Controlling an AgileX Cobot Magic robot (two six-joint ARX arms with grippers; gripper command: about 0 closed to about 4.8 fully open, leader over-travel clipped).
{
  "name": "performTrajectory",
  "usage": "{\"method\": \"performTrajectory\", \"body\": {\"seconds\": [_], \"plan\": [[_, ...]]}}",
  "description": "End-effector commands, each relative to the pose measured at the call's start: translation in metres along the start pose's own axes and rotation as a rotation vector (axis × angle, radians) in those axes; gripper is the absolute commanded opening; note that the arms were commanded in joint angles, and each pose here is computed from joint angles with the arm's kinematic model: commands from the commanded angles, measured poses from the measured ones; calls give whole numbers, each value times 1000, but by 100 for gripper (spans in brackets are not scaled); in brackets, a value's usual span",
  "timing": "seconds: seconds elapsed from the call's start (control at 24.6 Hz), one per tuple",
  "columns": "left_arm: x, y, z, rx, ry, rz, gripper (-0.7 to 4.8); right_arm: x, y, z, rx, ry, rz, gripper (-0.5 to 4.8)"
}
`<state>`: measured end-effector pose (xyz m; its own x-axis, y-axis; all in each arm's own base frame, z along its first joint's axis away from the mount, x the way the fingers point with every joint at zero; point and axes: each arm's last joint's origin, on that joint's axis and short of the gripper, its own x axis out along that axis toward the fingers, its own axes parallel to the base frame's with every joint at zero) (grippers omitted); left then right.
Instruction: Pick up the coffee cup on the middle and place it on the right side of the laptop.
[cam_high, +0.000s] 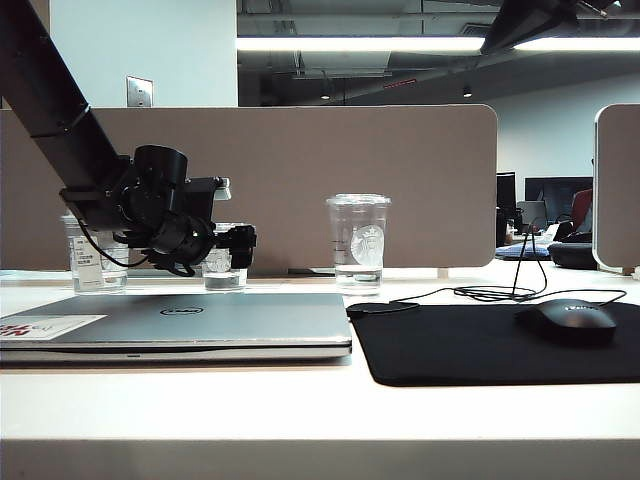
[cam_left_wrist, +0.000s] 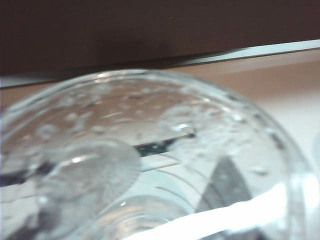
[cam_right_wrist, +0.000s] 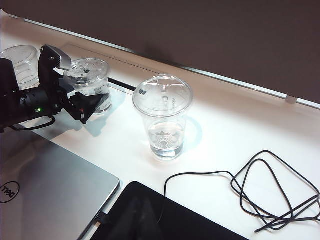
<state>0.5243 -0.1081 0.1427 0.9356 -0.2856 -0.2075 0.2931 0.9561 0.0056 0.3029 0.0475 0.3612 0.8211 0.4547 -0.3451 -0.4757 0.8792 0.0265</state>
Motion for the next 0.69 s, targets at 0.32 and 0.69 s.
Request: {"method": "performTrajectory", "body": {"seconds": [0.32, 0.69], "plan": [[0, -2, 6, 3, -24, -22, 334, -2, 1, 4, -13, -24, -4, -5], [-1, -2, 3, 0, 10, -26, 334, -2, 0, 4, -13, -22, -22, -6]]}}
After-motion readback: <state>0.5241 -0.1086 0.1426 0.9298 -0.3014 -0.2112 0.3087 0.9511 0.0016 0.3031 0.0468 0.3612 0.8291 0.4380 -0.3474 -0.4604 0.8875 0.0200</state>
